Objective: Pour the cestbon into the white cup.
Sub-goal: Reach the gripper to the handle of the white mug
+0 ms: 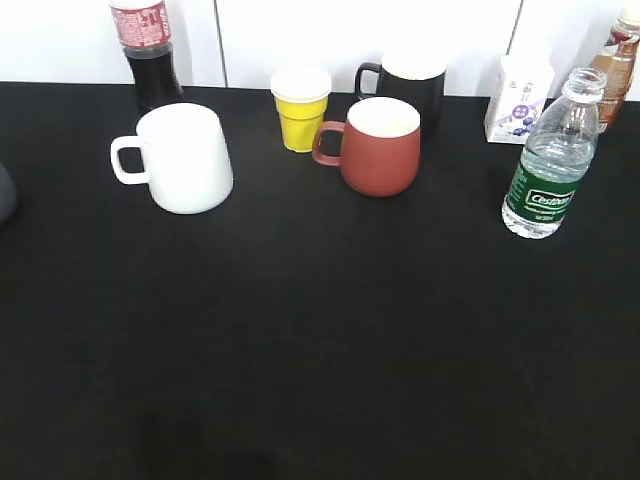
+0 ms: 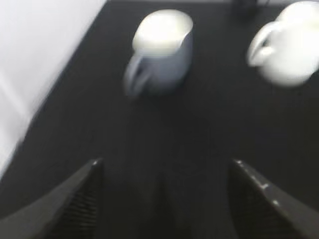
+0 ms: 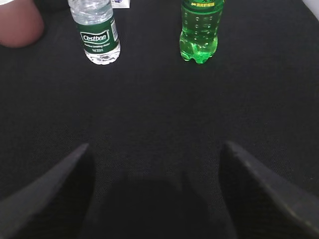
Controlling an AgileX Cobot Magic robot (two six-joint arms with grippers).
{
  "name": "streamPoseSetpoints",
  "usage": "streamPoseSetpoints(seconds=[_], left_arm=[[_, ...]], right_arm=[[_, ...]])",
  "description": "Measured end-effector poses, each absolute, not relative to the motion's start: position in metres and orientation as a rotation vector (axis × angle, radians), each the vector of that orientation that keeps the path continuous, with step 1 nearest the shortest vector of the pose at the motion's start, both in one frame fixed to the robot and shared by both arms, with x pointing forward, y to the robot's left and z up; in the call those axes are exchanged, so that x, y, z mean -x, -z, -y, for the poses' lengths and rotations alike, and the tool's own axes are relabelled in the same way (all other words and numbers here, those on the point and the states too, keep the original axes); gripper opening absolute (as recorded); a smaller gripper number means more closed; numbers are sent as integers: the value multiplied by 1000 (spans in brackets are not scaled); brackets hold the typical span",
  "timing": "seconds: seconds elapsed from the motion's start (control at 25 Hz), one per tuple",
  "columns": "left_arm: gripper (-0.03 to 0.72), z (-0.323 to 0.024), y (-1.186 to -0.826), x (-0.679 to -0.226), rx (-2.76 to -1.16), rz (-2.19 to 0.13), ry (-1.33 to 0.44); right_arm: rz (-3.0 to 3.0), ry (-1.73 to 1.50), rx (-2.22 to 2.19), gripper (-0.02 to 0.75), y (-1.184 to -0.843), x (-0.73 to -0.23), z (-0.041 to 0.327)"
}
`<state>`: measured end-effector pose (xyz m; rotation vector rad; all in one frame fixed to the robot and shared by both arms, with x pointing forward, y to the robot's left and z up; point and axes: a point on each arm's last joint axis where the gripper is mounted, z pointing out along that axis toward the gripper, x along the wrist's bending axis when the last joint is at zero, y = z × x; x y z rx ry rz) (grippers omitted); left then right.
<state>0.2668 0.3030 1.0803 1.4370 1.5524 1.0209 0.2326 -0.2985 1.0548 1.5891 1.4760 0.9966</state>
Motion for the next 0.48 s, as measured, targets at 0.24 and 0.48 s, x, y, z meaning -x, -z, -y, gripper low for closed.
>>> streamPoseSetpoints(seconds=[0.24, 0.48], left_arm=[[584, -305, -1103, -375, -1239, -1378, -1075], [585, -247, -1032, -434, -1367, -1251, -884]], right_arm=[[-1476, -997, -1589, 591, -1055, -233, 299], [-1476, -997, -1589, 591, -1055, -233, 299]])
